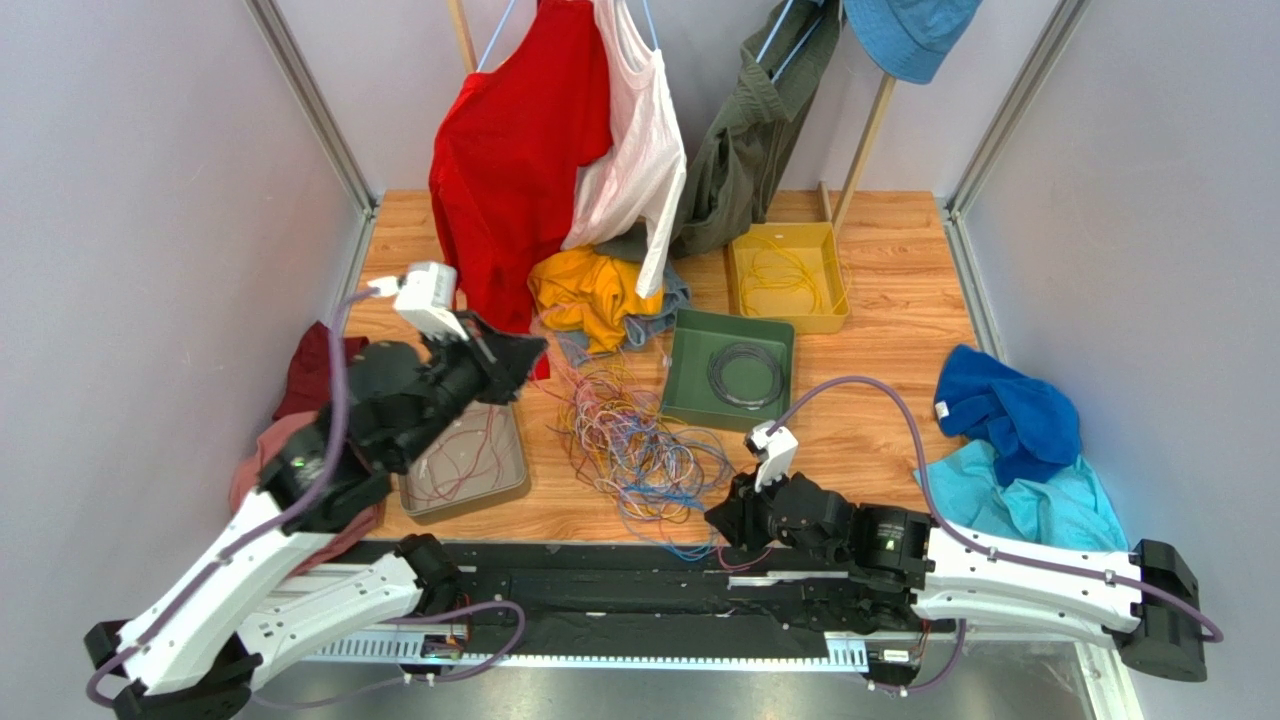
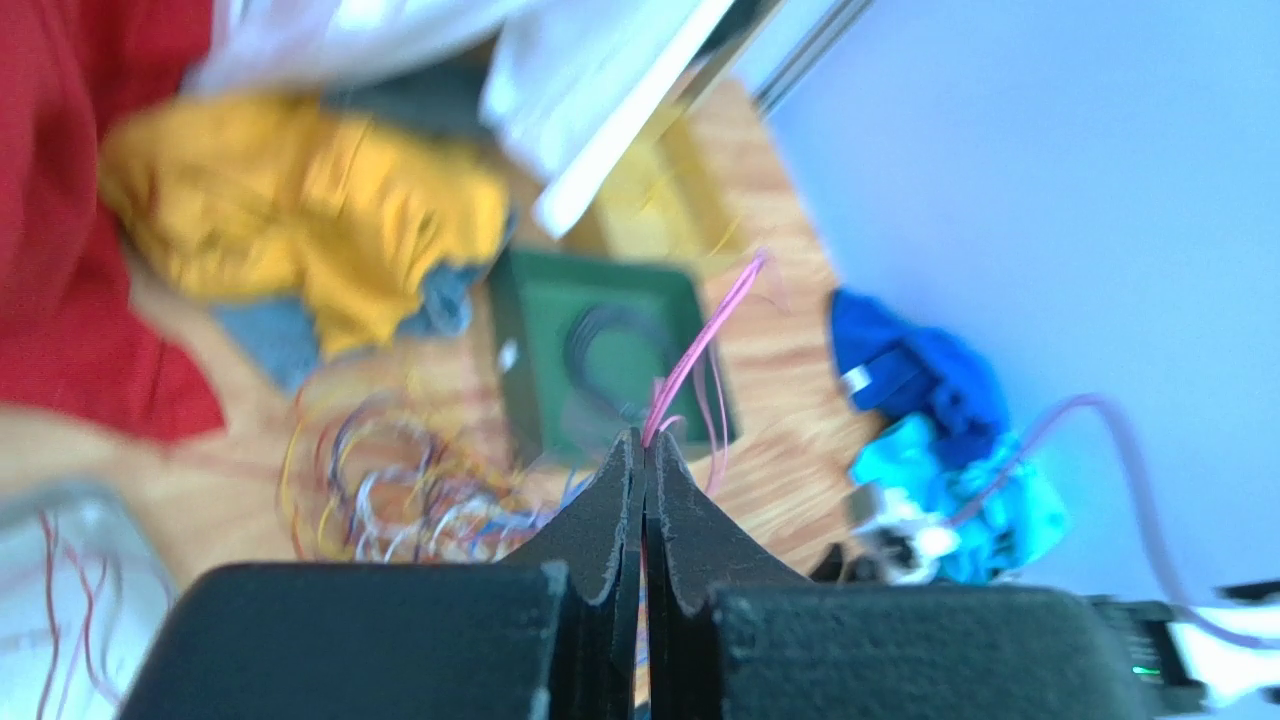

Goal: Untangle the cables

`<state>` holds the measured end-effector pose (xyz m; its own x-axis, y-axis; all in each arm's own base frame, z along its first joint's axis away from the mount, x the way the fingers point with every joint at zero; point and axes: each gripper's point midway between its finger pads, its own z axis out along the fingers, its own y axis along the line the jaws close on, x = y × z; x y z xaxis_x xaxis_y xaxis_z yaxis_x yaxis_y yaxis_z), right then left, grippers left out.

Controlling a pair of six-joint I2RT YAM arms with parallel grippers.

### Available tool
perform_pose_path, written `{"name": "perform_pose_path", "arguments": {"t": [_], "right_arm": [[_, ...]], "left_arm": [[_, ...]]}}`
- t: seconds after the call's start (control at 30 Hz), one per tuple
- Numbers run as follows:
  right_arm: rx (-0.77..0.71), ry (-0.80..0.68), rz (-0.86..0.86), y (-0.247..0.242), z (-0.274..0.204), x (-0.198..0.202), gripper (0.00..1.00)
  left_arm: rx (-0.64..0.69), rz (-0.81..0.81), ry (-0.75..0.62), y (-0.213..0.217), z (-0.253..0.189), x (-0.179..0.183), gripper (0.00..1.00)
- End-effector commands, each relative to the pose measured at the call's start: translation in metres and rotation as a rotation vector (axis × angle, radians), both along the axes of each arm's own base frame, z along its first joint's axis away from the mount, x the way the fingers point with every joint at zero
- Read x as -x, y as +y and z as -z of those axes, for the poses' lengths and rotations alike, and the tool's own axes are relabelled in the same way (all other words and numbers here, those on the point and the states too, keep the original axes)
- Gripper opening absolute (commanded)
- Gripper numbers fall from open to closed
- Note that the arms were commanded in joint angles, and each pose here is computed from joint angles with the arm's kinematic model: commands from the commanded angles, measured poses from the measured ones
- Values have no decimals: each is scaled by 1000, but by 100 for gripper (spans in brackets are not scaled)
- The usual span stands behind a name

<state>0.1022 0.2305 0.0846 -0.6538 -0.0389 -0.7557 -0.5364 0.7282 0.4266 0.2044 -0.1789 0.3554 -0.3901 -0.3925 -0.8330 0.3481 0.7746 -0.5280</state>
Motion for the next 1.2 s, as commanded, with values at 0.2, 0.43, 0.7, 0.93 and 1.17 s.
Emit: {"name": "perform_pose_path", "arguments": {"t": [0.2, 0.43, 0.7, 0.93, 1.17], "right_arm": [[-291, -171, -36, 13, -106, -6, 55], [-486, -278, -53, 15, -173, -5, 61], [-493, -464, -45, 31, -239, -23, 65], [-433, -569, -49, 61, -262, -40, 64], [-324, -571, -31, 96, -251, -62, 51]], "left_arm": [[-115, 174, -61, -16, -55, 14, 0], [-115, 257, 0, -28, -35, 25, 0], [-105, 325, 74, -38, 11, 35, 0], [-104, 359, 76, -40, 14, 43, 0], [-102, 384, 89, -41, 21, 48, 0]]}}
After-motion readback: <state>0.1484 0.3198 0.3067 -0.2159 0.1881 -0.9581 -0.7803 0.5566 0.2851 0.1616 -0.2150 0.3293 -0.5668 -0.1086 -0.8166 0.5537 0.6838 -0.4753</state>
